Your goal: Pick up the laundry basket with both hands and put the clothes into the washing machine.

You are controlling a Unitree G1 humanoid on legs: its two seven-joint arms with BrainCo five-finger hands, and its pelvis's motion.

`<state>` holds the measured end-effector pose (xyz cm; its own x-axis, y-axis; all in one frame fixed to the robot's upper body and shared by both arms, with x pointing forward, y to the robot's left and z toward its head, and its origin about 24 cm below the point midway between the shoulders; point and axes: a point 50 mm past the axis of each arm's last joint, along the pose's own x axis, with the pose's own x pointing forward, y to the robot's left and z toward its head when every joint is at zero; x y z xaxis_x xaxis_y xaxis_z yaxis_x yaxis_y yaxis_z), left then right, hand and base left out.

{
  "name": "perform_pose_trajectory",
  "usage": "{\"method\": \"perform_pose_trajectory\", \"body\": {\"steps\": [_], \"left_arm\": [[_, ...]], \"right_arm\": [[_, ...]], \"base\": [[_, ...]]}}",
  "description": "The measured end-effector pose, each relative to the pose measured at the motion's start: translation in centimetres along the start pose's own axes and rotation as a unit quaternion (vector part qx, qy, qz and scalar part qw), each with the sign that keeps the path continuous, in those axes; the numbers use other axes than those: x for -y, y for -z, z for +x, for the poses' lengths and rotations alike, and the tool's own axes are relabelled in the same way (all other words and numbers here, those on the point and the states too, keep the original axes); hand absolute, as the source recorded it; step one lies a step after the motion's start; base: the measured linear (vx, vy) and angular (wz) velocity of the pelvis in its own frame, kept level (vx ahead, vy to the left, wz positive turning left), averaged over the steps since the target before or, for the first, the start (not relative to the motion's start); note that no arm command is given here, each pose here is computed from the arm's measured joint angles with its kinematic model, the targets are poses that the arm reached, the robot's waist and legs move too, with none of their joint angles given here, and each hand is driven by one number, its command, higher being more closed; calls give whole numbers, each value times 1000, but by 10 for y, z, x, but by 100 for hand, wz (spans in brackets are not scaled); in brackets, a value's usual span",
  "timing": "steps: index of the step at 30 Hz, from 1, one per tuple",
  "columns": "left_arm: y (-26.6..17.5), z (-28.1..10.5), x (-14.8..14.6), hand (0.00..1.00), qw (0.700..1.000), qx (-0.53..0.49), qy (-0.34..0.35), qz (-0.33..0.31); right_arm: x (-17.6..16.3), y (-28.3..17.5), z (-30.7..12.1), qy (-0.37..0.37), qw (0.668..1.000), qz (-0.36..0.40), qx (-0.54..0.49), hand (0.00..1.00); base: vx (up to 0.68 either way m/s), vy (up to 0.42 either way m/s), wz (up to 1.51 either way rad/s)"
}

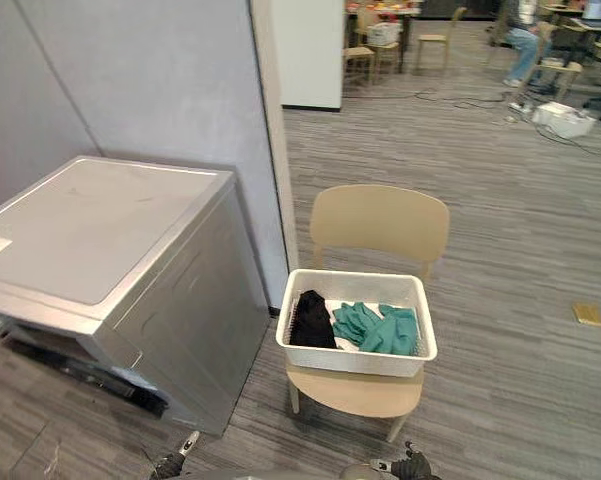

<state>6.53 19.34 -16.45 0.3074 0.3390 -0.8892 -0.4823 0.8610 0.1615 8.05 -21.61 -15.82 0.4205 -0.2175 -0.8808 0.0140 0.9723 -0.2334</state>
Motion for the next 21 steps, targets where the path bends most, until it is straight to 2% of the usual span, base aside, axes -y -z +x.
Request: {"method": "perform_pose_trajectory", "body": {"steps": [4, 8, 13, 18, 21], "left_arm": [[-14, 2, -5, 0, 1000, 27, -4, 6], [-27, 4, 2, 0, 999, 40, 2, -2], [-26, 4, 3, 0, 999, 35, -7, -28], [-26, 6, -7, 0, 999, 29, -28, -31], [-36, 7, 4, 0, 999, 36, -20, -8]], "right_arm": [[-12, -6, 1, -20, 1000, -22, 9, 0], [-7, -22, 4, -12, 999, -33, 33, 0], [-6, -37, 5, 3, 998, -35, 56, 0], [-13, -38, 3, 13, 997, 45, 59, 0], [1, -32, 4, 49, 994, 93, 41, 0]], "base": [[-23, -139, 147], [-119, -189, 120], [-6, -50, 45], [-67, 181, 34], [-88, 336, 46]]}}
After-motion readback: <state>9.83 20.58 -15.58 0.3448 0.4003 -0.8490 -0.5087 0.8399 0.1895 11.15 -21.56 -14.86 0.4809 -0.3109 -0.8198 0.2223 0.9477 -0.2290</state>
